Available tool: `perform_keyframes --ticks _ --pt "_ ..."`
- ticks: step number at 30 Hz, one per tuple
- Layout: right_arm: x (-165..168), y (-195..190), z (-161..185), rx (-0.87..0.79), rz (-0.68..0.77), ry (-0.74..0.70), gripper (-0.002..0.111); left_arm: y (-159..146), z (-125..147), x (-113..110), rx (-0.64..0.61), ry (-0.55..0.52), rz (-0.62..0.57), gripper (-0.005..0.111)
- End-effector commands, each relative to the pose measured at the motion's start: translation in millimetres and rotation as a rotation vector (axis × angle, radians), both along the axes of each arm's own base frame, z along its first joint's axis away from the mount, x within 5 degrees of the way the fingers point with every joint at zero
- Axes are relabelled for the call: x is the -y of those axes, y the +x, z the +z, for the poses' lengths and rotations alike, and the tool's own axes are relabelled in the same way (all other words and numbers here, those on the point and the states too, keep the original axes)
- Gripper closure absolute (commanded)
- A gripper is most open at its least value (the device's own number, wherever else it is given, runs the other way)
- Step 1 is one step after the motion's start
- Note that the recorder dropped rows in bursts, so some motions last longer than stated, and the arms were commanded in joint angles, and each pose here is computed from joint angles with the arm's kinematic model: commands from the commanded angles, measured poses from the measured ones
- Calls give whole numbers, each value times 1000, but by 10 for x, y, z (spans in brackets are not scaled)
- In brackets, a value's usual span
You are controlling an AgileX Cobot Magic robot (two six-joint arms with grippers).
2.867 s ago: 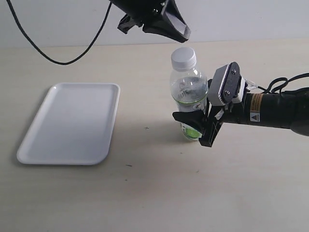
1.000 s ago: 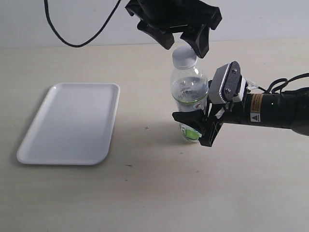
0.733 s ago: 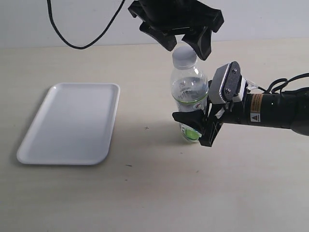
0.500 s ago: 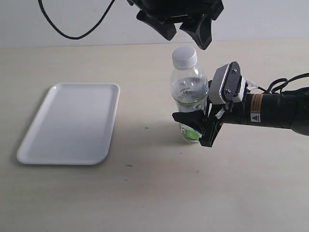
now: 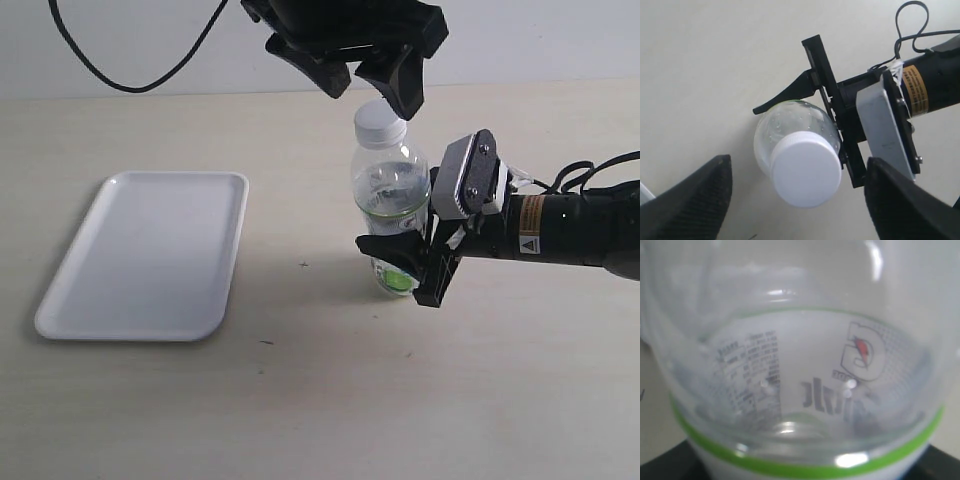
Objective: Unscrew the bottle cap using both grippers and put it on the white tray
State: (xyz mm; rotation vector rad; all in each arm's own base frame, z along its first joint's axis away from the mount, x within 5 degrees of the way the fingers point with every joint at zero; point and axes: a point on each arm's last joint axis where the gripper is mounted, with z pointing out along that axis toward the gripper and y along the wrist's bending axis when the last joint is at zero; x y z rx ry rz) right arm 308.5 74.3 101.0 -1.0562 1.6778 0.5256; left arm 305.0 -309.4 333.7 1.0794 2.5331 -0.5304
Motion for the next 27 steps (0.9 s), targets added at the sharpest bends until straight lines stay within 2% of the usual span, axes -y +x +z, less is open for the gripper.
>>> perform_keyframes --ticks 1,21,27 --pt "-5 -19 -2 8 28 -19 108 -40 39 -10 10 -3 -8 35" --pt "8 -3 -8 34 18 -47 108 -159 -83 64 -35 17 -35 35" --pt "7 -3 -5 35 19 -43 108 -148 -71 42 -19 33 -20 41"
